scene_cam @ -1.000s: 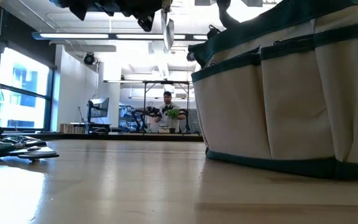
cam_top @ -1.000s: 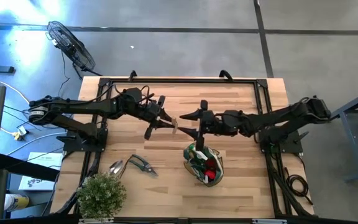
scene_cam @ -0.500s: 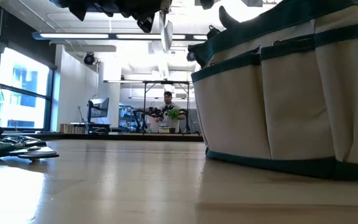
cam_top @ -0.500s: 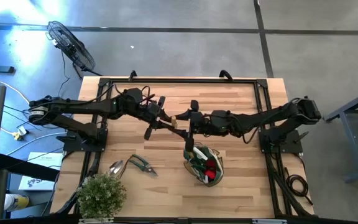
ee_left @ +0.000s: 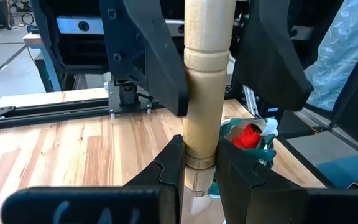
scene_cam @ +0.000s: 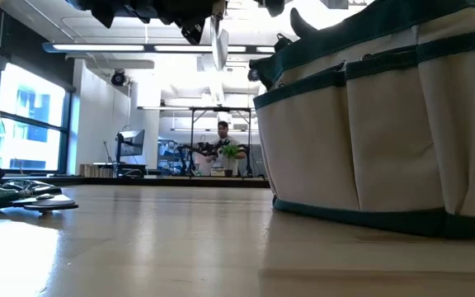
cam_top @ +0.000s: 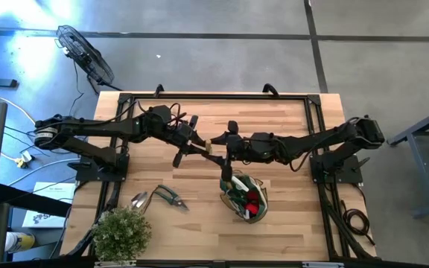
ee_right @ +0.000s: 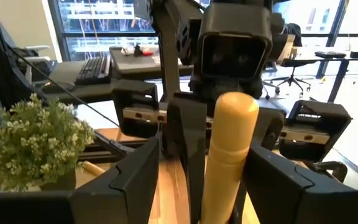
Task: Pick & Place Garden tools in Gardening bag
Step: Put the top brown trowel into the green gardening bag
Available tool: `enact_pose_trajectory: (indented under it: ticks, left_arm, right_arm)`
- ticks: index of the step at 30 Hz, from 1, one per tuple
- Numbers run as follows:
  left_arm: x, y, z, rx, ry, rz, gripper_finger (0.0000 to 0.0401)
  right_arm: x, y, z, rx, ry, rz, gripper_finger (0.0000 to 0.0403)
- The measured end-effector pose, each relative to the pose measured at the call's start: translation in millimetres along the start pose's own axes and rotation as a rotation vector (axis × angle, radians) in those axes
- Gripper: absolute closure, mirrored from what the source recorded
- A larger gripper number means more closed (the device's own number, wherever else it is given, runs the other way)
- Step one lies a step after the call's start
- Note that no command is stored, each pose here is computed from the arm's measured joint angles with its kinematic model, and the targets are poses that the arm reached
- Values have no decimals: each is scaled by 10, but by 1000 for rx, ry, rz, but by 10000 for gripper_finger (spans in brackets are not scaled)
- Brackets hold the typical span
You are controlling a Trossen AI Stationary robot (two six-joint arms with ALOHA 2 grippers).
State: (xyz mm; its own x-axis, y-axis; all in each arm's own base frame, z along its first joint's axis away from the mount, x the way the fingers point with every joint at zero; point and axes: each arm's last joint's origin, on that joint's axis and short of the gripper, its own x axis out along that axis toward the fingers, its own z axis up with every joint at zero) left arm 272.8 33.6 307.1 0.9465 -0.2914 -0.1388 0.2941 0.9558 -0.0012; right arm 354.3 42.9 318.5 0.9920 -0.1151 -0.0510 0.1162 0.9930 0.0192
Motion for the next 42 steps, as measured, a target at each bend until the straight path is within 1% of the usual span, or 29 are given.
enact_pose_trajectory:
  ticks: [22, 31, 35, 42]
  left_arm:
    - [0, -1, -2, 0, 1, -1, 346]
    - [0, -1, -9, -3, 7, -1, 346]
    - [0, -2, -15, -6, 14, -2, 346]
    - [0, -3, -17, -2, 15, -3, 346]
  right_arm:
    - [0, -1, -9, -5, 9, -3, 196]
    - [11, -48, -13, -2, 15, -13, 199]
    - [11, -48, -13, -2, 15, -13, 221]
    - [11, -46, -14, -4, 15, -12, 292]
